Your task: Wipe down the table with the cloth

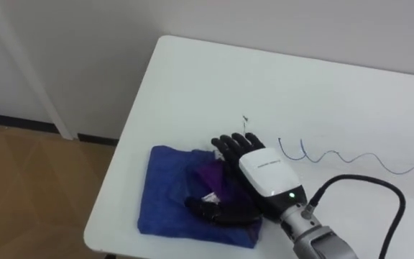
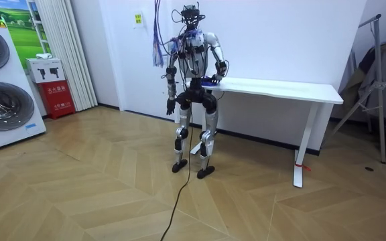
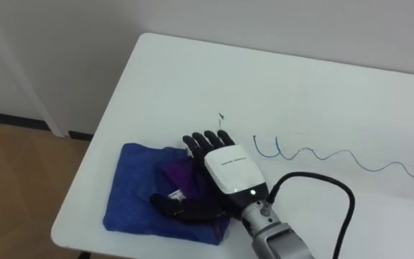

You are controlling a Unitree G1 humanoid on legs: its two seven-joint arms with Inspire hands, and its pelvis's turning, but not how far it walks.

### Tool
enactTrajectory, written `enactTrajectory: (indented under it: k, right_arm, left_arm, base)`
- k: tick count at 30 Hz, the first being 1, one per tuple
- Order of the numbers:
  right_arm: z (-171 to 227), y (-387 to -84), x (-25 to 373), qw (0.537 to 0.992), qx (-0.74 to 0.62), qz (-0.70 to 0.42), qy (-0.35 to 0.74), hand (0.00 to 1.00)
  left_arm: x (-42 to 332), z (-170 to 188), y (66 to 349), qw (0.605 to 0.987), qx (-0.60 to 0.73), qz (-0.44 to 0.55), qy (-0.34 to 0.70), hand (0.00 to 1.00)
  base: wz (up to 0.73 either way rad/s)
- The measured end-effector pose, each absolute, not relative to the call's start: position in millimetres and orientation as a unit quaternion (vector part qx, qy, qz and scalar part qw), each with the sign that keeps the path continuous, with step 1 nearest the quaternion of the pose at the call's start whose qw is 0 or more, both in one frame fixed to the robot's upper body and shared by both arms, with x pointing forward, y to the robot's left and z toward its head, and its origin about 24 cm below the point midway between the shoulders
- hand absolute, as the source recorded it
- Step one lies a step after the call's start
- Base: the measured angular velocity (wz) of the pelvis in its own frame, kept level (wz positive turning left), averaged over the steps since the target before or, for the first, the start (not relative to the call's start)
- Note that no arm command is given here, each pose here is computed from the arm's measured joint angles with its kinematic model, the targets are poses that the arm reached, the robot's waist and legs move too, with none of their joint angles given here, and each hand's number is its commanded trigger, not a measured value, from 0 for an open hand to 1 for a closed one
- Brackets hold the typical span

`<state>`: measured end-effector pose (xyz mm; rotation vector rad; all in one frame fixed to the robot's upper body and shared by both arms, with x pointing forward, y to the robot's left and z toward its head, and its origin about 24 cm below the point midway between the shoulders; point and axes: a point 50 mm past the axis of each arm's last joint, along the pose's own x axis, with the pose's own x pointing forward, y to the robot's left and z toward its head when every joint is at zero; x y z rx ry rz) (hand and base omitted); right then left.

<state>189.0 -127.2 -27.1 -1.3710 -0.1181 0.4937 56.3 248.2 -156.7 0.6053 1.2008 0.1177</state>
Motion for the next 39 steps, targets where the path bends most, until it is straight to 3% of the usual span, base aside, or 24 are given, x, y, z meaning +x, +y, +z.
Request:
enactTrajectory:
  k: [9, 39]
  right_arm:
    - [-38.1, -133.4, 185.3, 0.740, -0.634, 0.221, -0.039, 0.00]
    - [-34.3, -123.2, 177.8, 0.741, -0.623, 0.231, -0.097, 0.00]
  left_arm:
    - [38.6, -158.6, 251.7, 0.763, 0.283, 0.059, 0.578, 0.00]
    - [39.2, -159.9, 252.2, 0.765, 0.279, 0.044, 0.578, 0.00]
  base:
    - [0.02]
    - [0.00]
